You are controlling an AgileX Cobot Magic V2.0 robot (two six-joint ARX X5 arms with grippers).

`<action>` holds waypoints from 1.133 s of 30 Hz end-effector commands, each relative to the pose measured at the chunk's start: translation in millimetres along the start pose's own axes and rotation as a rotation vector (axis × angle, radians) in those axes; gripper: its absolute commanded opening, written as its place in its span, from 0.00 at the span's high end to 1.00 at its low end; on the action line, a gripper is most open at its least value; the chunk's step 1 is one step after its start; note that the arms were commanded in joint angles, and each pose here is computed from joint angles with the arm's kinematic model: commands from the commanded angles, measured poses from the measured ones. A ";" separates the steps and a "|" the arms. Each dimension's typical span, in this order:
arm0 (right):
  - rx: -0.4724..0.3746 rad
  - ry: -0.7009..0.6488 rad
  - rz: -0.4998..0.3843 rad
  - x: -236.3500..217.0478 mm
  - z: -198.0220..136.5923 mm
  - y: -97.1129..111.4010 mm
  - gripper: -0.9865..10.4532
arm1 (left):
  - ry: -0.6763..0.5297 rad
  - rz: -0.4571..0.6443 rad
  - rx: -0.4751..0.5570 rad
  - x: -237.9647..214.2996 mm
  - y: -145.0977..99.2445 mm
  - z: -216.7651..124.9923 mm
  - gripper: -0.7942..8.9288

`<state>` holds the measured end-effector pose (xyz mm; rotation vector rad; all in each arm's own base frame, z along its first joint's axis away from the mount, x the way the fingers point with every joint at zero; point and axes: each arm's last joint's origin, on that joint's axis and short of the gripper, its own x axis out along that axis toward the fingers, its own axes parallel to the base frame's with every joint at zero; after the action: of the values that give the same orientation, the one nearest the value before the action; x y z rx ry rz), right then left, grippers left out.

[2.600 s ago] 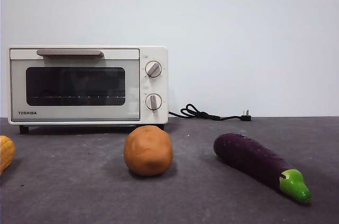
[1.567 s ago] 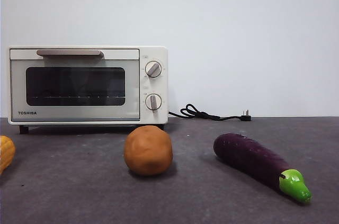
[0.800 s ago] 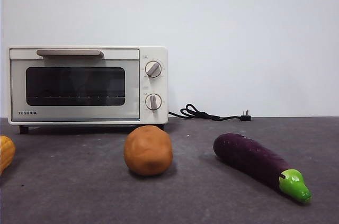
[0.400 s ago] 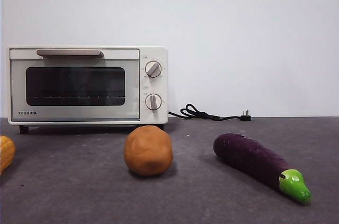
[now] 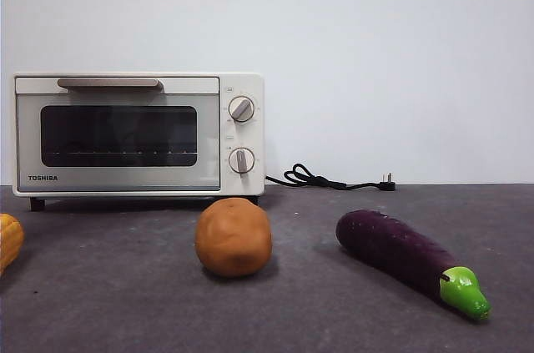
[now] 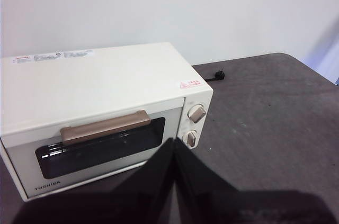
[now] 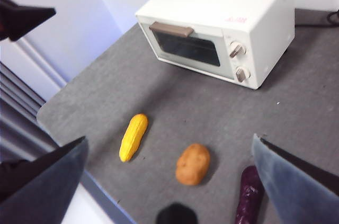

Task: Take the eggplant from the table,put the eggplant in the oven

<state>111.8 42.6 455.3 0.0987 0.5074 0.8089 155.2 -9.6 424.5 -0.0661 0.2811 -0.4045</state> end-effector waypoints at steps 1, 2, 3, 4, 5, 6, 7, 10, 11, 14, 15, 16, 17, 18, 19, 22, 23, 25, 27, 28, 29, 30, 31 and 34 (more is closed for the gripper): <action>-0.003 0.011 0.013 0.3 -0.8 1.6 0.41 | -0.015 -0.006 0.024 8.7 3.4 3.4 0.92; -0.002 0.015 0.014 0.4 -1.2 1.8 0.41 | -0.016 -0.006 0.024 12.5 5.1 3.9 0.92; -0.001 0.019 0.016 0.6 -1.5 2.1 0.41 | -0.015 -0.006 0.024 16.8 7.1 4.3 0.92; 0.002 0.025 0.018 0.6 -2.1 2.3 0.41 | -0.015 -0.004 0.030 23.0 10.3 5.0 0.92; 0.004 0.030 0.020 0.8 -2.6 2.5 0.41 | -0.013 -0.001 0.036 27.9 13.0 5.2 0.92; 0.006 0.035 0.022 0.8 -3.1 2.7 0.41 | -0.007 0.003 0.039 33.7 16.5 5.1 0.92; 0.008 0.039 0.022 0.8 -3.6 2.8 0.41 | 0.002 0.007 0.035 39.8 20.3 5.0 0.92; 0.012 0.045 0.022 0.8 -4.2 2.8 0.41 | 0.034 0.012 0.018 58.9 31.8 4.1 0.92; 0.013 0.046 0.022 0.8 -4.4 2.8 0.41 | 0.041 0.007 0.014 64.8 35.4 3.7 0.92; 0.016 0.052 0.022 0.8 -5.0 2.8 0.41 | 0.058 -0.026 -0.006 83.5 49.2 1.0 0.92; 0.016 0.052 0.022 0.8 -5.0 2.8 0.41 | 0.062 -0.033 -0.012 89.8 54.5 -0.1 0.92; 0.016 0.052 0.022 0.8 -5.0 2.8 0.41 | 0.064 -0.040 -0.017 95.7 59.4 -1.3 0.92; 0.016 0.052 0.022 0.8 -5.0 2.8 0.41 | 0.066 -0.043 -0.020 101.0 63.8 -2.8 0.92; 0.017 0.053 0.022 0.8 -5.1 2.8 0.41 | 0.071 -0.040 -0.025 107.5 68.6 -5.0 0.92; 0.017 0.053 0.022 0.8 -5.2 2.8 0.41 | 0.075 -0.036 -0.029 113.5 73.2 -7.2 0.92; 0.018 0.055 0.022 0.8 -5.3 2.8 0.41 | 0.098 -0.023 -0.048 128.7 86.6 -15.1 0.92; 0.018 0.055 0.022 0.8 -5.3 2.8 0.41 | 0.104 -0.018 -0.053 133.0 90.5 -17.4 0.92; 0.018 0.055 0.021 0.9 -5.2 2.7 0.41 | 0.117 -0.011 -0.064 142.8 99.1 -23.3 0.92; 0.017 0.056 0.021 1.3 -5.1 2.4 0.41 | 0.128 -0.008 -0.072 151.4 105.2 -28.4 0.92; 0.019 0.058 0.021 2.2 -4.9 1.8 0.41 | 0.133 -0.008 -0.076 155.5 107.6 -30.9 0.92; 0.019 0.059 0.020 2.3 -4.9 1.7 0.41 | 0.136 -0.008 -0.077 159.0 109.6 -32.9 0.92; 0.020 0.061 0.016 2.8 -4.8 1.3 0.41 | 0.139 -0.008 -0.079 163.4 111.9 -35.3 0.92; 0.021 0.063 0.013 3.8 -4.5 0.6 0.41 | 0.141 -0.008 -0.080 166.9 114.0 -37.3 0.92; 0.024 0.067 0.014 4.7 -4.4 0.0 0.41 | 0.156 -0.009 -0.088 175.6 118.4 -43.6 0.92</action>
<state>113.1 45.5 448.7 0.1057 0.5886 0.8195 339.6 28.5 324.8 -0.1329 0.4592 -0.4019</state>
